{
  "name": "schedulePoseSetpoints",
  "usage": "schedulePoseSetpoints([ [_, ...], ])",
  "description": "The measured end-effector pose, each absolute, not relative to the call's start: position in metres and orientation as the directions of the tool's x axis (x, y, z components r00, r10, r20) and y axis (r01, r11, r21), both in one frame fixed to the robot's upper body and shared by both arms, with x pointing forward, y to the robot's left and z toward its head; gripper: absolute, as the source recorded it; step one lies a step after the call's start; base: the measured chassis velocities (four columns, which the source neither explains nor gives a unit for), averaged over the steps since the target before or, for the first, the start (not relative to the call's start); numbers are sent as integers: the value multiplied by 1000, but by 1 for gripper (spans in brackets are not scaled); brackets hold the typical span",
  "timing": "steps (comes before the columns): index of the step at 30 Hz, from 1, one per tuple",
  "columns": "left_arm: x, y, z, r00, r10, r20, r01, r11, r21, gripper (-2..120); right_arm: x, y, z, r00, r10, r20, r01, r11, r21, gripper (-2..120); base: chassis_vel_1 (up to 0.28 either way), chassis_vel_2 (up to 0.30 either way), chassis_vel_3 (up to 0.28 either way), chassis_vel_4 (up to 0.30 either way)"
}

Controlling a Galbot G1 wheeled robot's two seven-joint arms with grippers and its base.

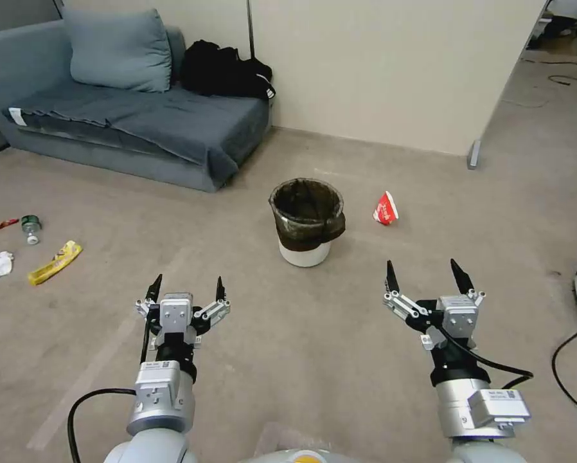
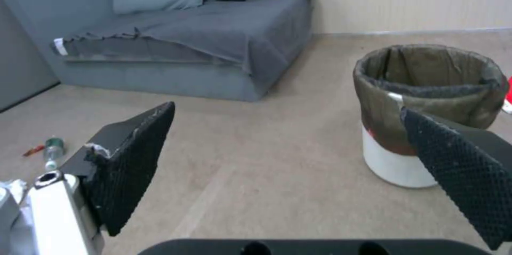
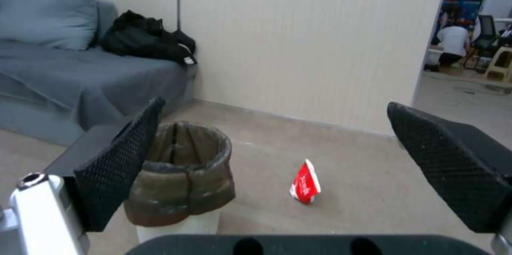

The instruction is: Pick up the trash bin, then pick up the garbage from the floor and place it into the trash bin.

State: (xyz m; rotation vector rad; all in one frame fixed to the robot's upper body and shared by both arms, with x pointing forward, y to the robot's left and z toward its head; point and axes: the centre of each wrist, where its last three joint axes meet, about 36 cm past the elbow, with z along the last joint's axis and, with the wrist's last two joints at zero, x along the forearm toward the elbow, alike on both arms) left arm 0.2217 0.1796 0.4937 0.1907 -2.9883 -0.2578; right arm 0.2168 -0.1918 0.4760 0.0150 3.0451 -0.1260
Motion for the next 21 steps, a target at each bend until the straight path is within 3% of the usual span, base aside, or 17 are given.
schedulePoseSetpoints([
  [21, 222, 178, 494, -983, -135, 121, -112, 978, 178, 100, 217, -192, 474, -995, 3, -96, 12, 996, -89, 100, -135, 135, 136, -135],
])
